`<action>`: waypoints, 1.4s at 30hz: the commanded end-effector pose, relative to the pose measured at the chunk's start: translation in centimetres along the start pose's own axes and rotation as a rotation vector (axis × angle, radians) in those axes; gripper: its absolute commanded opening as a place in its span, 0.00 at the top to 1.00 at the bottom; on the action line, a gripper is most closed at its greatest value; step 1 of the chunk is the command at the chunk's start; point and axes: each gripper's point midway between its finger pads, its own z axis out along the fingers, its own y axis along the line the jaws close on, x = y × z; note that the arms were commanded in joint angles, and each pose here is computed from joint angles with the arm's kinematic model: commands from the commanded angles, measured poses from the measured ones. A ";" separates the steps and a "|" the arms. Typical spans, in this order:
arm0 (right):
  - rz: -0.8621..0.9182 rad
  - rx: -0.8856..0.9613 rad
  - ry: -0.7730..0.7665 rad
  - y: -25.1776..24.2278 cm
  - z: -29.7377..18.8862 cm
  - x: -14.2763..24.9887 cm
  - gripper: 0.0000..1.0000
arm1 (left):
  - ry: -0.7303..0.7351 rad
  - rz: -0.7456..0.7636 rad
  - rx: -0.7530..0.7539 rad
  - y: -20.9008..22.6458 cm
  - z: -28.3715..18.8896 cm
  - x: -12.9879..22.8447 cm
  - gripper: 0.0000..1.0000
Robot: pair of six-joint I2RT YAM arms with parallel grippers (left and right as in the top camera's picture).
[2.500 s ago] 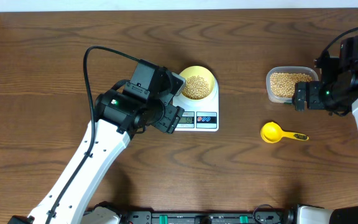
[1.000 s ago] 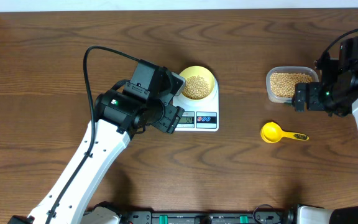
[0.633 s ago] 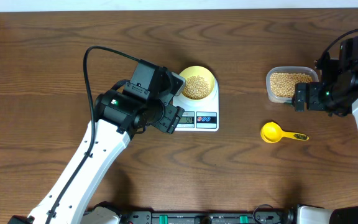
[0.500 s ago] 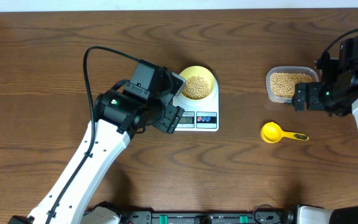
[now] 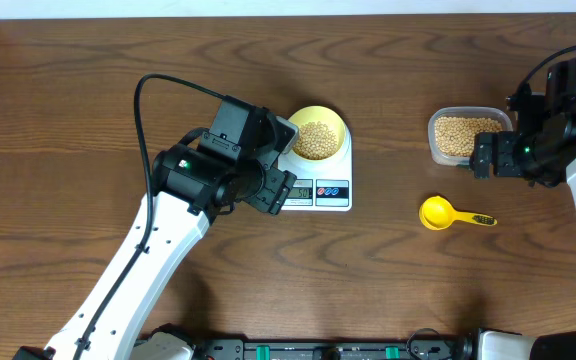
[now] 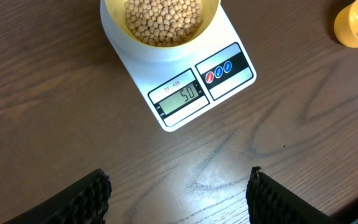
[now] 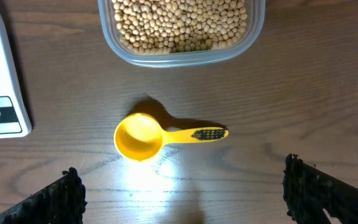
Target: Scoop item into bowl and weigh 50g on scale
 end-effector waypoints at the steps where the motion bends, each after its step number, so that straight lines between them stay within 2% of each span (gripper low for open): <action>1: 0.007 -0.005 -0.001 0.0 -0.1 0.1 0.01 | -0.017 0.013 -0.008 0.0 -0.5 -0.1 0.27; 7: 0.010 -0.006 0.012 0.1 -0.1 0.4 0.01 | -0.017 0.013 -0.008 0.0 -0.5 -0.1 0.27; 12: 0.101 0.003 0.043 -0.1 -0.1 1.1 0.01 | -0.016 0.013 -0.008 0.0 -0.5 -0.1 0.27; 28: 0.757 0.239 0.111 -3.0 -0.8 4.6 0.01 | -0.016 0.013 -0.008 0.0 -0.5 -0.1 0.27; 42: 0.774 0.240 0.122 -2.9 -0.8 4.9 0.01 | -0.016 0.013 -0.008 0.0 -0.5 -0.1 0.27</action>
